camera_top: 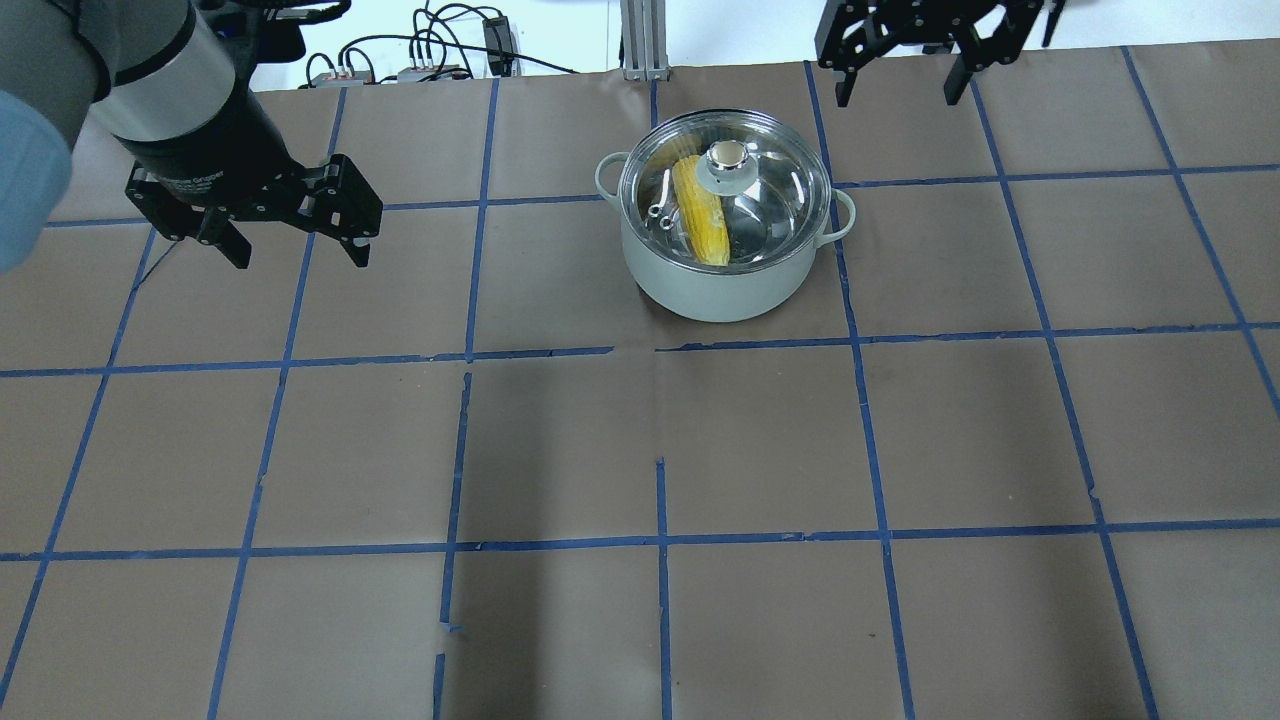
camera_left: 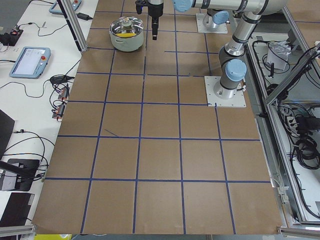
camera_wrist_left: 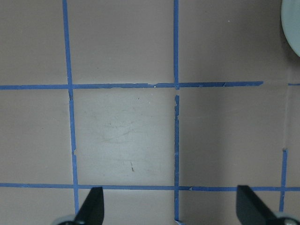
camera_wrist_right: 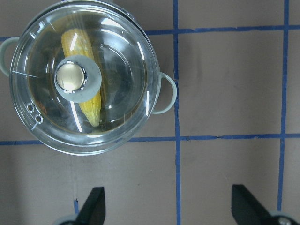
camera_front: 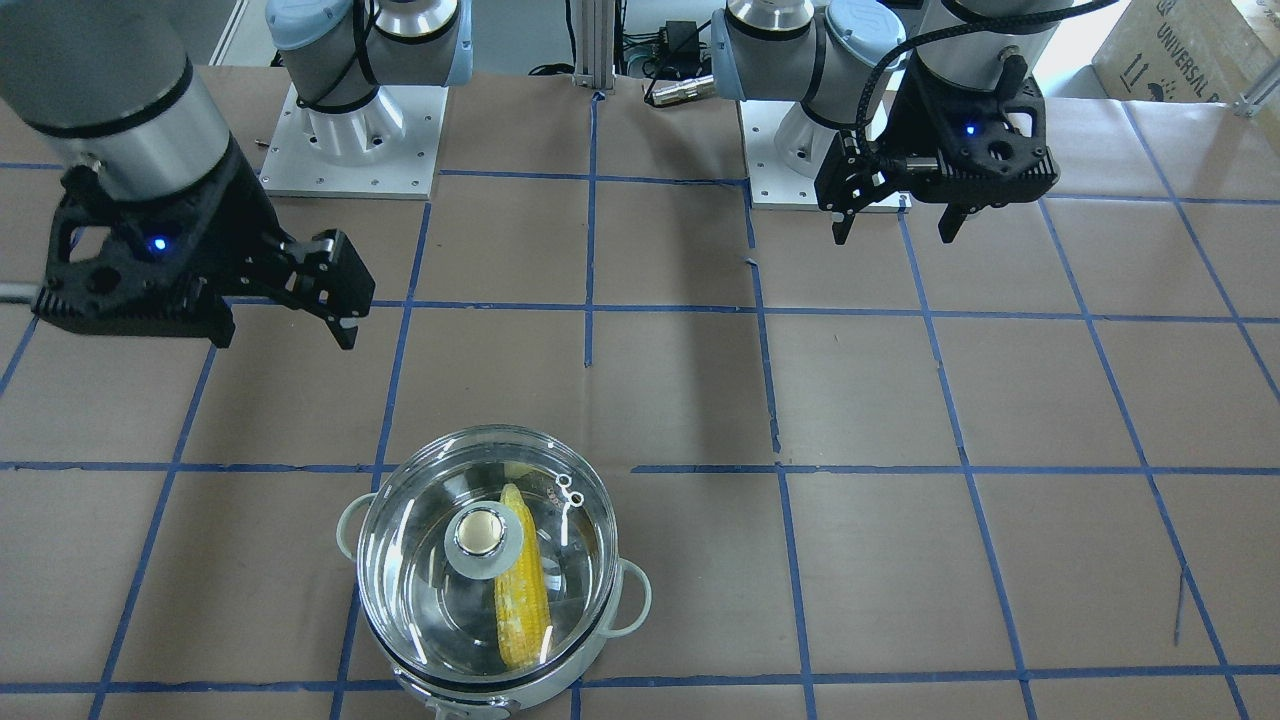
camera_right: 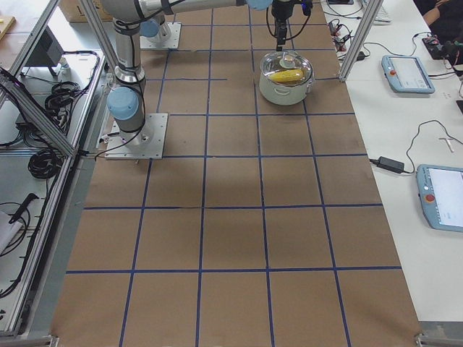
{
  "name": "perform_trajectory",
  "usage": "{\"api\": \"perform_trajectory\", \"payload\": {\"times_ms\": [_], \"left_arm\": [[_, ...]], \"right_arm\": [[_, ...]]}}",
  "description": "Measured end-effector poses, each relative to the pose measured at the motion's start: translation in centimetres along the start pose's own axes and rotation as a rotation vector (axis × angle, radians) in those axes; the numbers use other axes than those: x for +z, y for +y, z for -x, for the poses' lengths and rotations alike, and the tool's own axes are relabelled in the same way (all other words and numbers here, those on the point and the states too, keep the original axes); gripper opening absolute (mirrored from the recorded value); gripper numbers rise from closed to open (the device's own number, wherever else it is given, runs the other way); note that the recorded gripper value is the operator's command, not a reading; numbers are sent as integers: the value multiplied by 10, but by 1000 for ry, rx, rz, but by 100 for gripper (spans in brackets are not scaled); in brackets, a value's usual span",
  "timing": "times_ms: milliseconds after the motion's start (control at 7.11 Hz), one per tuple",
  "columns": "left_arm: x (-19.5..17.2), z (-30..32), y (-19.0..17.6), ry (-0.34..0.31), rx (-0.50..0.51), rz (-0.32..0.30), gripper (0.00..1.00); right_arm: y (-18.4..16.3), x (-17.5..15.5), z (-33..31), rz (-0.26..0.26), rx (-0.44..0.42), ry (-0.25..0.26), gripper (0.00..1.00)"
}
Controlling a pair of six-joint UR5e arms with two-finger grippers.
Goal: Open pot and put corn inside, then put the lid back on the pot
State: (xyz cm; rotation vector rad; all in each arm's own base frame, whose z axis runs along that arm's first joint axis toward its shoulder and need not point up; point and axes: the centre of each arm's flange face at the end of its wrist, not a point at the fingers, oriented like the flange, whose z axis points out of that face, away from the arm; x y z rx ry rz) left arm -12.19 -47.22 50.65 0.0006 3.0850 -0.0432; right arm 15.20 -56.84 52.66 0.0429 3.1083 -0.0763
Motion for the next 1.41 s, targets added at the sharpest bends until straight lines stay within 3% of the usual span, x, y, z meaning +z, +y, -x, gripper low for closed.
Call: {"api": "perform_trajectory", "payload": {"times_ms": [281, 703, 1406], "left_arm": [[-1, -2, -5, 29, -5, -3, 100], [-5, -3, -8, 79, -9, -13, 100], [-7, 1, -10, 41, -9, -16, 100]], "right_arm": [[46, -23, -11, -14, 15, -3, 95], [88, -38, -11, 5, 11, 8, 95], [97, -41, -12, -9, 5, 29, 95]]}}
